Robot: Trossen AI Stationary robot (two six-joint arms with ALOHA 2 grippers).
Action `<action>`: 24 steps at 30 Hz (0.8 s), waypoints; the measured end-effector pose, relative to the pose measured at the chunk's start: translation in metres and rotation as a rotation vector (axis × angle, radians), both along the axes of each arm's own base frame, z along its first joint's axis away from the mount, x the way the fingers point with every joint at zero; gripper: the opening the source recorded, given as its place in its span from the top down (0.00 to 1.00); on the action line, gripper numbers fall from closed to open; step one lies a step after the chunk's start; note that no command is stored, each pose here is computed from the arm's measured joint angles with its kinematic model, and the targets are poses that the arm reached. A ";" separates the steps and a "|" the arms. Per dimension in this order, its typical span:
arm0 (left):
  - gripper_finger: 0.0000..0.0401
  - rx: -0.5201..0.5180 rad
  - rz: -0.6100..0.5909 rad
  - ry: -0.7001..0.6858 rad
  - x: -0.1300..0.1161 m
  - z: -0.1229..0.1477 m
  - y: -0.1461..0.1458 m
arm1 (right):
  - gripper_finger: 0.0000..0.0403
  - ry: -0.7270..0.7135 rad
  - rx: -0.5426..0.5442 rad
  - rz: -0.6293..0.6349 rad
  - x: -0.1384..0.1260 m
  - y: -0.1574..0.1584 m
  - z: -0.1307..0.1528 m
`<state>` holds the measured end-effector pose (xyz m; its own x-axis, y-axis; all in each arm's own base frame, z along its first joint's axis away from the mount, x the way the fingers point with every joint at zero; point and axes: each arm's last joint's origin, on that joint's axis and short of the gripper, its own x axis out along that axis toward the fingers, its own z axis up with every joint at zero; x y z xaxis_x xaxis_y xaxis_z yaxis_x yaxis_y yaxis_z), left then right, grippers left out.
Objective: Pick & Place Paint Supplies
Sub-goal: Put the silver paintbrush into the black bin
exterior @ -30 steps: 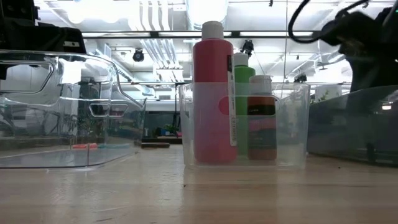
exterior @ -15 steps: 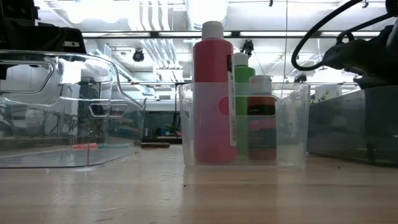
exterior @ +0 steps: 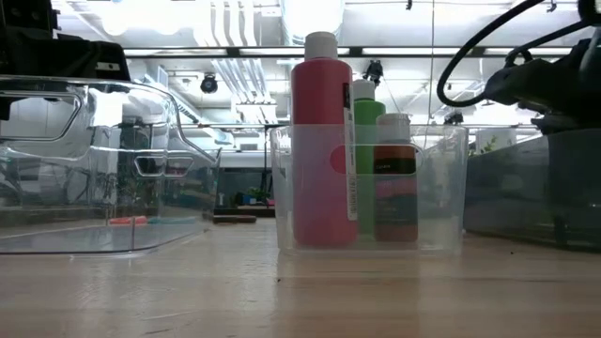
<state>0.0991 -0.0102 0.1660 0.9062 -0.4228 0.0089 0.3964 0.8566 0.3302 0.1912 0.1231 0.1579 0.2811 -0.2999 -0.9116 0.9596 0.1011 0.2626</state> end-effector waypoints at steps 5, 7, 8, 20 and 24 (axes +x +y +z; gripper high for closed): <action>0.91 0.000 0.000 0.000 0.000 0.000 0.000 | 0.93 -0.001 -0.001 -0.017 0.002 -0.003 0.000; 0.91 0.000 0.000 0.000 0.000 0.000 0.000 | 0.88 -0.001 -0.001 -0.017 0.002 -0.004 0.000; 0.91 0.000 0.000 0.000 0.000 0.000 0.000 | 0.85 0.000 -0.001 -0.014 0.002 -0.003 0.000; 0.91 0.000 0.000 0.000 0.000 0.000 0.000 | 0.73 -0.005 -0.005 0.021 0.001 -0.004 0.004; 0.91 0.000 0.000 0.000 0.000 0.000 0.000 | 0.73 -0.076 -0.040 0.059 0.001 -0.006 0.019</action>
<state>0.0991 -0.0102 0.1661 0.9062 -0.4227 0.0090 0.3963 0.8567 0.3303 0.1921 0.1166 0.1769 0.3670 -0.3164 -0.8747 0.9292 0.1685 0.3289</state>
